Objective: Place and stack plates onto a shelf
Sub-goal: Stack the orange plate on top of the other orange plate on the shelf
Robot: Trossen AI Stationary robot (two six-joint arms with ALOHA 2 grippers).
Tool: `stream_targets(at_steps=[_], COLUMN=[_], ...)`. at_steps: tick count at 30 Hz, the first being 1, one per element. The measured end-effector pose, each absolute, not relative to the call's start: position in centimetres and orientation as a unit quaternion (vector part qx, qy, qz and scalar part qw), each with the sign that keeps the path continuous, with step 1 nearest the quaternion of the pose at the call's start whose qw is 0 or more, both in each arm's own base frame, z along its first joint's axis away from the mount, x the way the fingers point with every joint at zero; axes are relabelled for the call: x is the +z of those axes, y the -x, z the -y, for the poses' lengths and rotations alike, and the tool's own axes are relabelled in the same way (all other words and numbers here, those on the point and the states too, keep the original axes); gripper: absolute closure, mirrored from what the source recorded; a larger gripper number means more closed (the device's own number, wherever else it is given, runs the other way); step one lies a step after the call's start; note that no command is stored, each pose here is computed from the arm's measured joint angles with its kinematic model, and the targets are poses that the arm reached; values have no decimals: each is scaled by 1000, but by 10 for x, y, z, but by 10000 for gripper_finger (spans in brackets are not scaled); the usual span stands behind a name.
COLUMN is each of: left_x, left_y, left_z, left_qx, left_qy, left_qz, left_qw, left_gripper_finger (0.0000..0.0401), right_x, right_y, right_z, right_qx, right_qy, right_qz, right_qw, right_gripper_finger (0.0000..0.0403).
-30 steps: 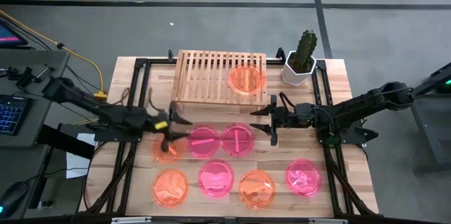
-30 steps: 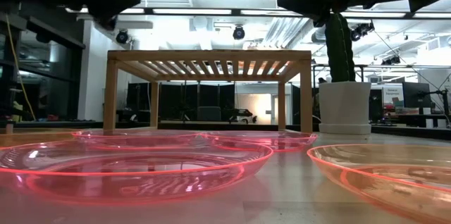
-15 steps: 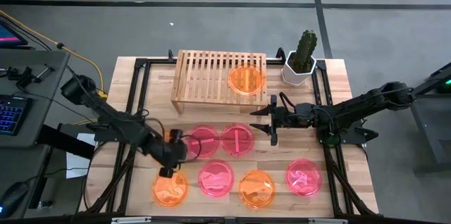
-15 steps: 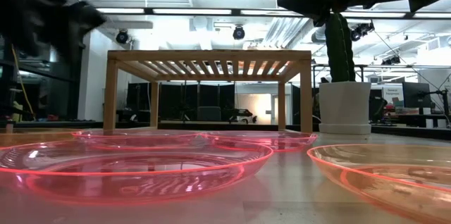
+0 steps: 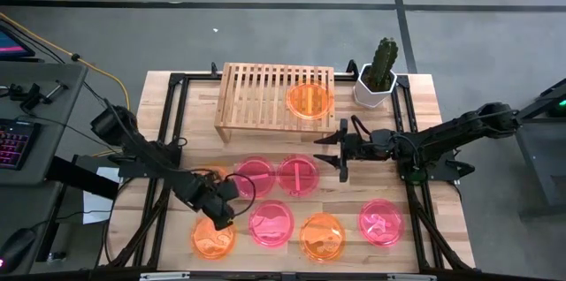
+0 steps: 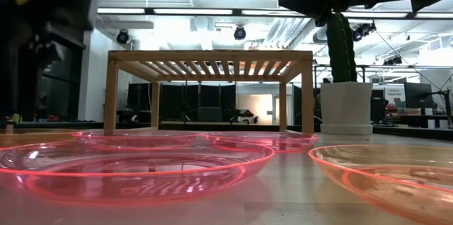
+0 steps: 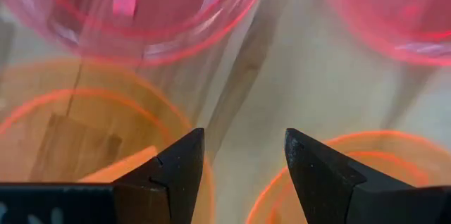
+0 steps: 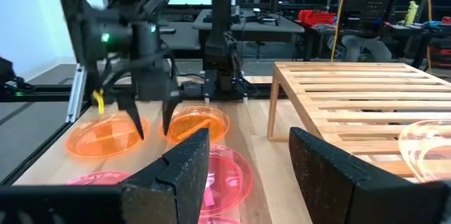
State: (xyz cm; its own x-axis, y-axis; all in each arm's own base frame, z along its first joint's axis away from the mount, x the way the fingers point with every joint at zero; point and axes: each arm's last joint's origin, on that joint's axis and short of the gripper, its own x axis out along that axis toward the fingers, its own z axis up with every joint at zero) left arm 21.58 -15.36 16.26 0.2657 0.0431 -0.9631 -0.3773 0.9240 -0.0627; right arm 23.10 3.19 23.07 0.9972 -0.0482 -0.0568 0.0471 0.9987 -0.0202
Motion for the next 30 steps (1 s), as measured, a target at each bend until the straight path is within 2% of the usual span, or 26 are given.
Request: stream_targets(at_steps=[7, 17, 22, 26, 30], left_x=[145, 137, 137, 137, 137], left_y=[-224, -224, -221, -221, -220], left_z=[144, 135, 133, 134, 133], left_qx=[183, 225, 253, 253, 255], left_qy=[125, 106, 127, 136, 134], left_qz=[-601, -619, -621, -625, -629], left_qw=[768, 745, 731, 726, 722], left_gripper_finger=[213, 213, 217, 244, 290], right_x=[231, 230, 230, 230, 230], right_y=[-231, -231, -231, -231, -231], right_z=[-30, -30, -30, -30, -30], right_qx=[-52, -52, -52, -52, -52], right_qy=[10, 7, 6, 6, 6], right_qz=[-29, -30, -32, -32, -32], right_qw=[998, 998, 998, 998, 998], right_gripper_finger=[217, 217, 217, 217, 217])
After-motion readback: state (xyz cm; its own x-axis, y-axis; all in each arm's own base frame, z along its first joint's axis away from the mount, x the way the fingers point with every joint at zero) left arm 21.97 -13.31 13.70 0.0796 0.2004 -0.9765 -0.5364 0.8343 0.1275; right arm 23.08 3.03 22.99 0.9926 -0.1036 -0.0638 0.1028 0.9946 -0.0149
